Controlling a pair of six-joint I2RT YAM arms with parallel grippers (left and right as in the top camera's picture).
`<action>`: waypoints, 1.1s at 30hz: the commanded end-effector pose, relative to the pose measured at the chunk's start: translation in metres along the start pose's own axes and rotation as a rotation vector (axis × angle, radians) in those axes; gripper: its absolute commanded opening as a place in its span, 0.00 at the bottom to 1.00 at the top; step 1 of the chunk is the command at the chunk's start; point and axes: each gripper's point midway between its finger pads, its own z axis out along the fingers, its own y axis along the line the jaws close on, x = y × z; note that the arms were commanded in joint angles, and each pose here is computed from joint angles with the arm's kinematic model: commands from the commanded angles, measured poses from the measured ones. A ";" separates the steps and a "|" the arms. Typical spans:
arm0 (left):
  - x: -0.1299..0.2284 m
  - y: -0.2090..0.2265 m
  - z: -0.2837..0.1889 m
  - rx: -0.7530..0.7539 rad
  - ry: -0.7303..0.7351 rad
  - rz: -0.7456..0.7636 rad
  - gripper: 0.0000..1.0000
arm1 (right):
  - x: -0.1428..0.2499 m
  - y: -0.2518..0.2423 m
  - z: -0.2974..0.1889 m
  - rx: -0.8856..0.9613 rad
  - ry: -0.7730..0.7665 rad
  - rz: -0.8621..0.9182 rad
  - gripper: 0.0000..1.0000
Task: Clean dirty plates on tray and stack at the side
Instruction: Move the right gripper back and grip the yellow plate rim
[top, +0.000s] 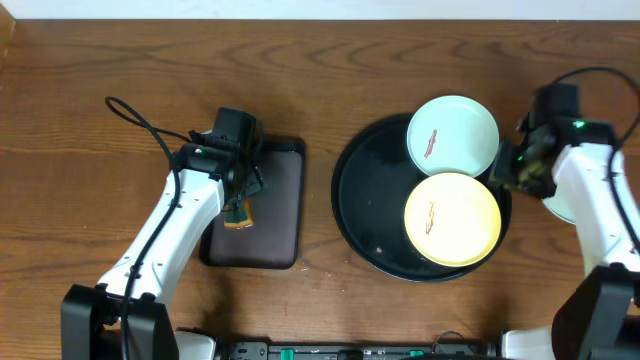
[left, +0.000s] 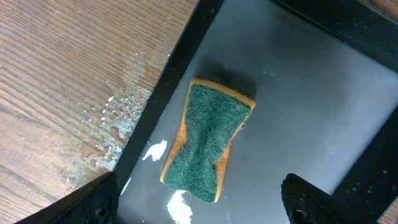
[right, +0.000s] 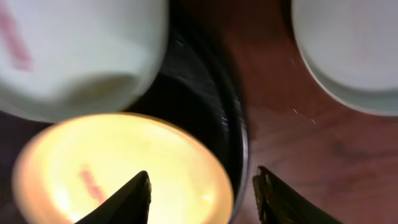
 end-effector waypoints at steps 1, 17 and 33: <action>0.001 0.003 0.002 -0.014 0.003 0.006 0.84 | 0.010 -0.015 0.019 0.104 0.000 0.053 0.52; 0.001 0.003 0.002 -0.014 0.003 0.006 0.84 | 0.052 -0.005 0.071 0.005 0.058 0.013 0.02; 0.001 0.003 0.002 -0.014 0.003 0.006 0.84 | 0.064 0.095 0.032 -0.389 -0.008 -0.338 0.01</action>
